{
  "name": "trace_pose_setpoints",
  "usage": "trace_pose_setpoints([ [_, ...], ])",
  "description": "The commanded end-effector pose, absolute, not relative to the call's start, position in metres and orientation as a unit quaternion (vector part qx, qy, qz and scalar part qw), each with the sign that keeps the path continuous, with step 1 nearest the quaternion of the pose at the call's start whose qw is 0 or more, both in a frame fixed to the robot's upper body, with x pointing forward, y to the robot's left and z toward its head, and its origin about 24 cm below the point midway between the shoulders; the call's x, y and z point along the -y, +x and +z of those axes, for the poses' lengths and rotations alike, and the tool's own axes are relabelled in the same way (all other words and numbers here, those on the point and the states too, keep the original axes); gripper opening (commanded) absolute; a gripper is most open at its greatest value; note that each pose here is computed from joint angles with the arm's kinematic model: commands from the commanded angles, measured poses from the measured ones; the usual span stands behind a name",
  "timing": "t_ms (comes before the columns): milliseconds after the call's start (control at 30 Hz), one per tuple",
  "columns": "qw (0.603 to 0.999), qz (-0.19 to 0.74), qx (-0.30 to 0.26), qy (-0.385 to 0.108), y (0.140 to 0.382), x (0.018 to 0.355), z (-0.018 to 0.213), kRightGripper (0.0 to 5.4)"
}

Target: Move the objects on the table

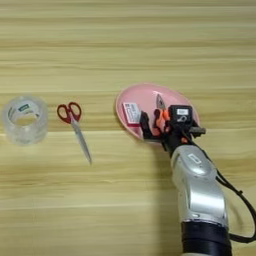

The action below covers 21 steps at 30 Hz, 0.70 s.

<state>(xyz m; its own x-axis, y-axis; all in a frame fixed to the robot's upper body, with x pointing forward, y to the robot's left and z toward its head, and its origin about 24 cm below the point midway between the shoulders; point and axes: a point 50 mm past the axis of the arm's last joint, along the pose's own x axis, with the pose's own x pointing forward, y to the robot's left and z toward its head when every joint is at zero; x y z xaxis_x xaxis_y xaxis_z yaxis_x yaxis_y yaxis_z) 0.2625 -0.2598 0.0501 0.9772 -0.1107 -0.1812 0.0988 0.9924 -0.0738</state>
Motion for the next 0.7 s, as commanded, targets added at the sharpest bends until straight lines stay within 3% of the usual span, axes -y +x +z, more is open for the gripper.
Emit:
trace_pose_setpoints([
  [33, 0.993, -0.097, 0.007, -0.068, 0.277, 0.284, 0.098, 5.36],
  [200, 0.987, -0.130, 0.043, -0.082, 0.274, 0.300, 0.111, 5.36],
  [367, 0.983, -0.159, 0.041, -0.079, 0.274, 0.316, 0.111, 5.36],
  [700, 0.987, -0.156, -0.035, 0.025, 0.283, 0.334, 0.078, 5.36],
])
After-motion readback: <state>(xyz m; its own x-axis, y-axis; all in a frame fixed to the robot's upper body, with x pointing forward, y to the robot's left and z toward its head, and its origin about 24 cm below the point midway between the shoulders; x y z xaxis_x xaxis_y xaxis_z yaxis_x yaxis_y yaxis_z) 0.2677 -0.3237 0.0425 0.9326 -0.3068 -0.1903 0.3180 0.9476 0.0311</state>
